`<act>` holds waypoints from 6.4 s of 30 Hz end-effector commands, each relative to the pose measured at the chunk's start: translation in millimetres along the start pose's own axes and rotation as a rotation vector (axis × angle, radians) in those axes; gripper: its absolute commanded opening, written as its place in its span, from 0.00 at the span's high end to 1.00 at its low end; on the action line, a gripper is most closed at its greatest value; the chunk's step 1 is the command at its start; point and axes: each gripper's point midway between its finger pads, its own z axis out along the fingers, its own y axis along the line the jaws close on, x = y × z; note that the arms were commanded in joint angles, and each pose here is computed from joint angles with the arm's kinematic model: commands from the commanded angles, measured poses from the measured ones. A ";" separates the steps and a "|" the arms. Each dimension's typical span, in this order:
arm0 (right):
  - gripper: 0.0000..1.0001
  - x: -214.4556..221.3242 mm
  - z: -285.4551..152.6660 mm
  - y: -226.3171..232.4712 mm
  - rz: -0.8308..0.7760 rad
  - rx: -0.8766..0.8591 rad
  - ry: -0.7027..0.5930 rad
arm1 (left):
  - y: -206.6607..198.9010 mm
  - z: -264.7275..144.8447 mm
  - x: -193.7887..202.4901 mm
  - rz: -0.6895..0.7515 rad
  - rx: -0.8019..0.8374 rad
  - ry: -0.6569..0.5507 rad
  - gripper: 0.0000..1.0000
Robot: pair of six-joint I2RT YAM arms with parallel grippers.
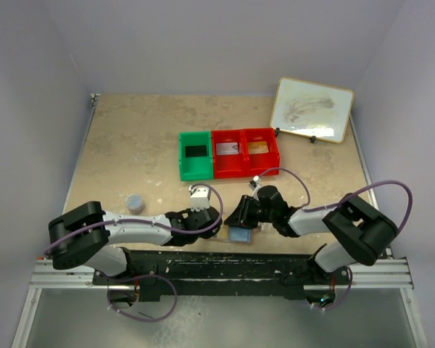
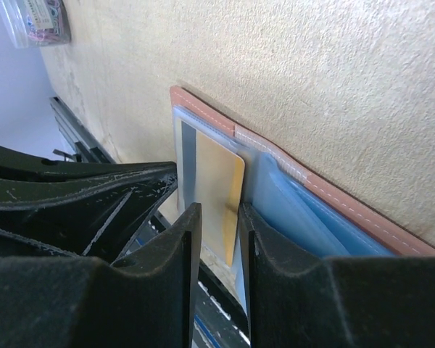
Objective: Take the credit cards out of the card holder
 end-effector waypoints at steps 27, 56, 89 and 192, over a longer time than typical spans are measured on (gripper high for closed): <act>0.62 -9.8 -11.8 -9.6 0.034 0.080 -0.094 | -20.7 4.2 -3.4 0.006 0.002 0.031 1.00; 0.60 20.9 -18.5 -21.2 0.148 0.252 -0.116 | 12.2 11.9 24.4 0.057 -0.096 0.080 1.00; 0.76 -7.6 -7.9 30.7 0.240 -0.092 -0.257 | 4.6 8.1 55.0 0.016 -0.003 0.162 1.00; 1.00 0.0 -46.7 -40.0 0.195 0.076 -0.206 | 0.7 0.8 29.5 0.008 -0.051 0.071 1.00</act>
